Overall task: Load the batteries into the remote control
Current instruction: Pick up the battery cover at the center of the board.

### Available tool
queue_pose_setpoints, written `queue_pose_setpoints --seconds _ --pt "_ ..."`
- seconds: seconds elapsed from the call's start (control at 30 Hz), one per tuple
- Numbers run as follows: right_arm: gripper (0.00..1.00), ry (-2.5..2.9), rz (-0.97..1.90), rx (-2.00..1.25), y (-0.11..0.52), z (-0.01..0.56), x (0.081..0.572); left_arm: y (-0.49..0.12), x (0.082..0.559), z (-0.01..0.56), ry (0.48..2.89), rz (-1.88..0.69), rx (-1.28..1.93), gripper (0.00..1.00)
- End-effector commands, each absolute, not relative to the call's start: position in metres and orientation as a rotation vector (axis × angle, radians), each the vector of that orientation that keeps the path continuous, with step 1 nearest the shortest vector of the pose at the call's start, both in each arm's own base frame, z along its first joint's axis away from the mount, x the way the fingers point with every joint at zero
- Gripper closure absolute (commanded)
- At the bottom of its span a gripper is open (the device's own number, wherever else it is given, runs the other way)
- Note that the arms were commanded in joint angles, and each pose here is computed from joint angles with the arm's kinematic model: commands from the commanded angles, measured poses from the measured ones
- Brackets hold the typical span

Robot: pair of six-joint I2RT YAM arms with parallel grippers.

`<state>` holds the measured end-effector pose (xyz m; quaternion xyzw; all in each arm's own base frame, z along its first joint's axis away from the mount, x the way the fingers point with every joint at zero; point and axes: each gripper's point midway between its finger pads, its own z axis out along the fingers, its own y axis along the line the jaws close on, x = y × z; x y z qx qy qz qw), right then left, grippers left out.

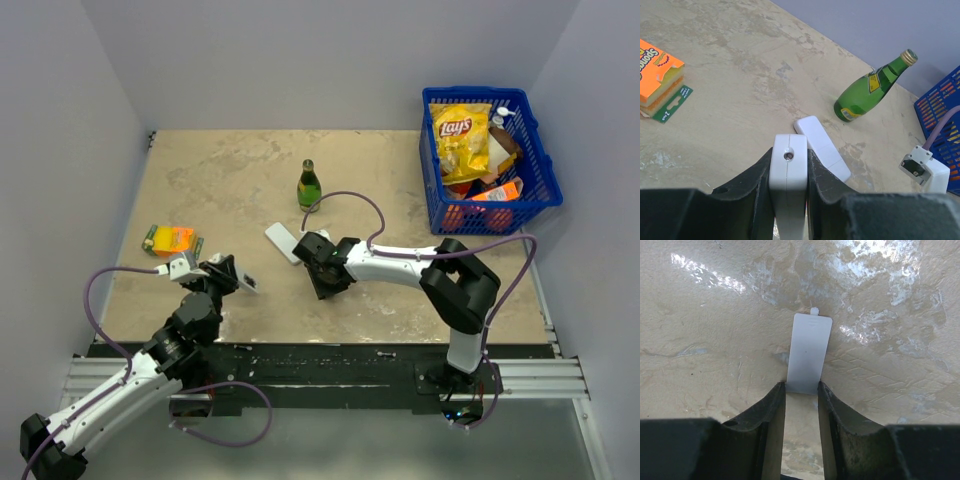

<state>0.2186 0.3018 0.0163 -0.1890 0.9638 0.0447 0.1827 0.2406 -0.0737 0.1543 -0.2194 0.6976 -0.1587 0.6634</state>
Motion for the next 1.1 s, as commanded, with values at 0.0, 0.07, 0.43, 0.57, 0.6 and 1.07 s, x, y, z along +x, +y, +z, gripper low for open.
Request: queue_pose_setpoints --seconds 0.0,0.07,0.43,0.57,0.6,1.07 --pt "0.75 2.734 0.039 -0.552 0.29 0.015 0.218 -0.077 0.242 0.16 1.54 -0.406 -0.514 1.0" --pt "0.8 2.725 0.04 -0.561 0.289 0.018 0.219 -0.08 0.242 0.158 1.542 -0.422 -0.513 1.0" --pt "0.95 2.574 0.143 -0.686 0.296 0.06 0.229 -0.105 0.241 0.144 1.465 -0.659 -0.524 1.0" --pt "0.97 2.51 0.176 -0.735 0.297 0.076 0.232 -0.114 0.24 0.142 1.442 -0.744 -0.495 1.0" --pt "0.97 2.498 0.182 -0.745 0.297 0.078 0.232 -0.115 0.241 0.15 1.407 -0.782 -0.496 1.0" --pt "0.99 2.245 0.36 -0.971 0.306 0.143 0.226 -0.141 0.24 0.134 1.483 -1.01 -0.429 1.0"
